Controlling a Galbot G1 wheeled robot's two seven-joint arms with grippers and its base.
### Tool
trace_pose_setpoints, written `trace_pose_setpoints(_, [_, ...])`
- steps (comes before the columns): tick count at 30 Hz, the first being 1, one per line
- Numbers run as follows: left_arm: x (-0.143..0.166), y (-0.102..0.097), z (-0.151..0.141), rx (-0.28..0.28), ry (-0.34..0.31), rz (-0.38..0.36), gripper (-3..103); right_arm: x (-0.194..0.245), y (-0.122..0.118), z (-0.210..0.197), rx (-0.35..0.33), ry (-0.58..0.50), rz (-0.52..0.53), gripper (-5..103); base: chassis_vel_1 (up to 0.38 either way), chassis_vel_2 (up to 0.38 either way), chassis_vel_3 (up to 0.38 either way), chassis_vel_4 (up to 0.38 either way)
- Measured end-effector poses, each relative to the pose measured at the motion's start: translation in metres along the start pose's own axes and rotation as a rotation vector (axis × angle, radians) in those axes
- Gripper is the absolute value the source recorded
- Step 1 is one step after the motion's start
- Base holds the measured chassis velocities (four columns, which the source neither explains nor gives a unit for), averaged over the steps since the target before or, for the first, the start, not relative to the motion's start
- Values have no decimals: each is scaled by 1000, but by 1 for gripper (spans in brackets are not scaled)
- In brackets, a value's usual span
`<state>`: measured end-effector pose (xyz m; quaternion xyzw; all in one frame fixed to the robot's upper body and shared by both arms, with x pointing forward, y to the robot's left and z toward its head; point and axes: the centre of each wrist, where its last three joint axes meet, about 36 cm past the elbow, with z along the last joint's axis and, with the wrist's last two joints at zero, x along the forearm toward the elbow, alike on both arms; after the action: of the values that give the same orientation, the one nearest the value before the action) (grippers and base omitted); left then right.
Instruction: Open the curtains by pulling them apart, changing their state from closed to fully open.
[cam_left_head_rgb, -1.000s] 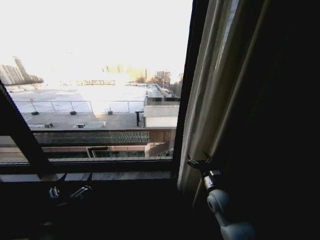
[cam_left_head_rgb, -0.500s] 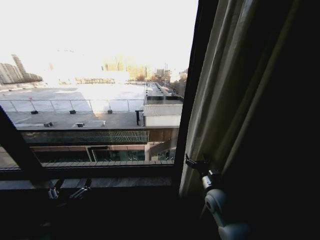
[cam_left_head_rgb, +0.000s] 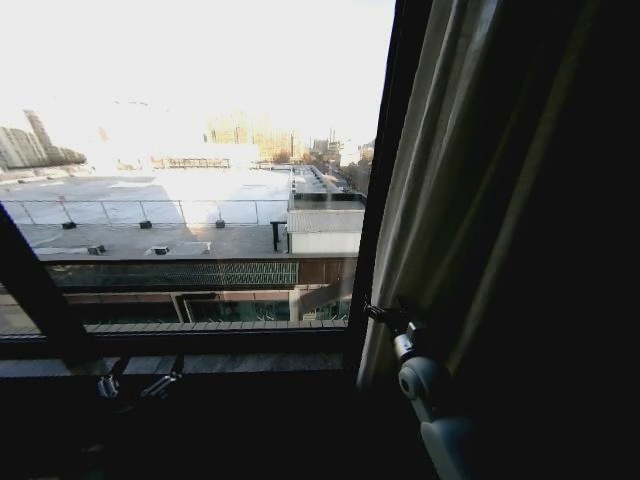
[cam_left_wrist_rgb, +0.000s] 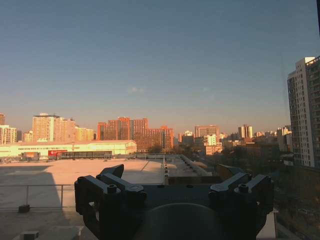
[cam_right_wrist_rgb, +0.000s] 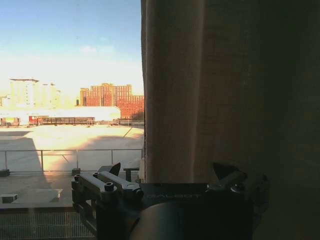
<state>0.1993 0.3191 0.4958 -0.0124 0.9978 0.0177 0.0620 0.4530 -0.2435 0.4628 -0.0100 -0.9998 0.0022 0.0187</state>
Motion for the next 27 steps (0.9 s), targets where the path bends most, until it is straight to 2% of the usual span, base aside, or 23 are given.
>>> trace_pose_setpoints(3, [0, -1, 1, 1, 1, -1, 100, -5, -1, 1, 5, -4, 8, 100, 0, 0, 0, 0])
trace_pose_setpoints(4, [0, -1, 1, 2, 1, -1, 100, -9, -2, 2, 9, -15, 14, 103, 0, 0, 0, 0])
trace_pose_setpoints(6, [0, -1, 1, 3, -1, -2, 100, -15, -2, 2, 21, -29, 22, 95, 0, 0, 0, 0])
trace_pose_setpoints(8, [0, -1, 1, 3, -2, -2, 100, -16, -2, 2, 23, -31, 22, 95, 0, 0, 0, 0])
trace_pose_setpoints(11, [0, -1, 0, 3, -2, -5, 100, -19, 0, 3, 31, -33, 21, 79, 0, 0, 0, 0])
trace_pose_setpoints(14, [0, -2, 1, 4, -2, -7, 100, -19, 1, 3, 33, -33, 20, 74, 0, 0, 0, 0])
trace_pose_setpoints(17, [1, -3, 1, 4, -2, -9, 100, -20, 1, 4, 34, -33, 20, 58, 0, 0, 0, 0])
trace_pose_setpoints(18, [1, -3, 1, 4, -2, -9, 100, -20, 1, 4, 34, -33, 20, 58, 0, 0, 0, 0])
trace_pose_setpoints(19, [1, -3, 1, 5, -2, -9, 100, -20, 1, 4, 34, -33, 20, 52, 0, 0, 0, 0])
trace_pose_setpoints(20, [1, -3, 1, 5, -3, -9, 100, -20, 1, 4, 35, -33, 20, 52, 0, 0, 0, 0])
trace_pose_setpoints(22, [0, -4, 0, 6, -4, -8, 100, -20, 0, 4, 37, -35, 20, 41, 0, 0, 0, 0])
trace_pose_setpoints(23, [0, -4, 0, 6, -4, -8, 100, -20, 0, 4, 37, -35, 20, 41, 0, 0, 0, 0])
trace_pose_setpoints(27, [0, -5, 1, 10, -5, -9, 100, -20, -1, 3, 41, -37, 21, 19, 0, 0, 0, 0])
